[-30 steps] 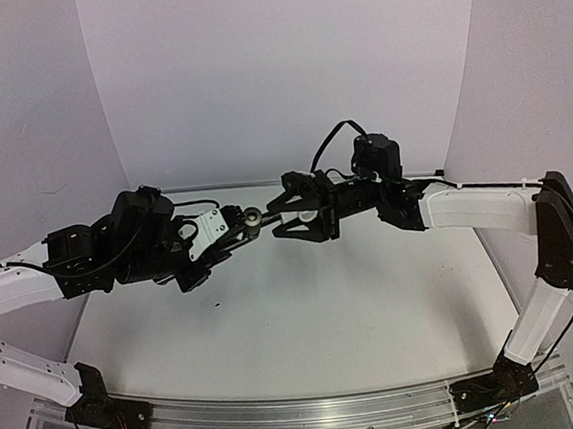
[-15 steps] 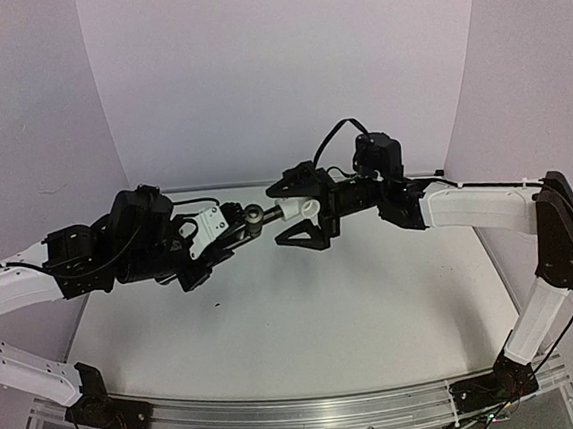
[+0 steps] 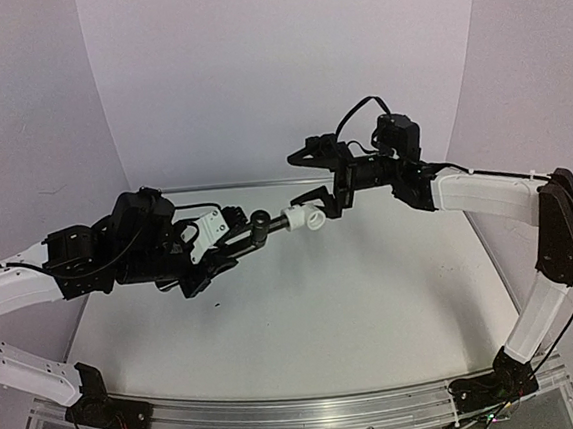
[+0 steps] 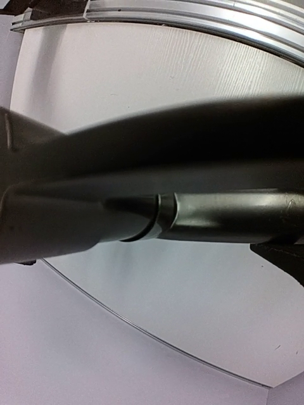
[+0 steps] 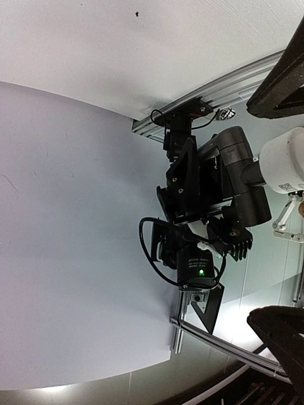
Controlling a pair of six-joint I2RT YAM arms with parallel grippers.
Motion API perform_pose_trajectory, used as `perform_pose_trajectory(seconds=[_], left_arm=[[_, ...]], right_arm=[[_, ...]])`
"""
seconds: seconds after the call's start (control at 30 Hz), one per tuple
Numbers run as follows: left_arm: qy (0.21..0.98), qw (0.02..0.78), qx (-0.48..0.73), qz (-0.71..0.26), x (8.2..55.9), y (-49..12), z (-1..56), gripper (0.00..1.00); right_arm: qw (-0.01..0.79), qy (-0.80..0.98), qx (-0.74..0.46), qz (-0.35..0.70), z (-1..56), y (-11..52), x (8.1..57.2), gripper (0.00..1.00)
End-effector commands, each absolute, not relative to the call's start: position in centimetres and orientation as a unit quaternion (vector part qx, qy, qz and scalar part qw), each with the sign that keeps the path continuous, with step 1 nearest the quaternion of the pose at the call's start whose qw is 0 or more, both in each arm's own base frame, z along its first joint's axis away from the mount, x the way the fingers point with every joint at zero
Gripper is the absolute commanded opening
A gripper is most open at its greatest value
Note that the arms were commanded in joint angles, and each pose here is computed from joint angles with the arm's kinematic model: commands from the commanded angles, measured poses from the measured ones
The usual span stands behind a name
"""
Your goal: Install the water faucets
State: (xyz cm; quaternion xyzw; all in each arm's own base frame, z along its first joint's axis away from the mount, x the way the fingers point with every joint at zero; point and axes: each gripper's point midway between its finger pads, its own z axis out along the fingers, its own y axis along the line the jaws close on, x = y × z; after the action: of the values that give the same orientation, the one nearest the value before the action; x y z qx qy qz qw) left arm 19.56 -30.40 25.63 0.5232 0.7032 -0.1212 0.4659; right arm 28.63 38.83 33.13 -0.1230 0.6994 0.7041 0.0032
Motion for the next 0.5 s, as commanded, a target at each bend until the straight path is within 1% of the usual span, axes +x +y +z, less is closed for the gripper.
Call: perform_pose_trajectory(seconds=[0.0,0.1,0.2,0.47], left_arm=[[0.674,0.549,0.453,-0.197,19.8,-30.9,32.3,0.0],[0.671,0.549,0.443,-0.229,19.4,-30.7,33.3,0.0],[0.671,0.533,0.44,-0.269,18.7,-30.8,34.1,0.0],[0.686,0.463,0.406,-0.387,17.7,-30.6,34.9,0.0]], right_arm=[[0.049,0.684,-0.156,0.711,34.5,38.1,28.4,0.98],[0.075,0.687,-0.151,0.707,34.1,37.1,29.8,0.98],[0.108,0.686,-0.148,0.704,34.6,35.4,32.1,0.98],[0.267,0.663,-0.171,0.678,40.0,28.5,37.5,0.98]])
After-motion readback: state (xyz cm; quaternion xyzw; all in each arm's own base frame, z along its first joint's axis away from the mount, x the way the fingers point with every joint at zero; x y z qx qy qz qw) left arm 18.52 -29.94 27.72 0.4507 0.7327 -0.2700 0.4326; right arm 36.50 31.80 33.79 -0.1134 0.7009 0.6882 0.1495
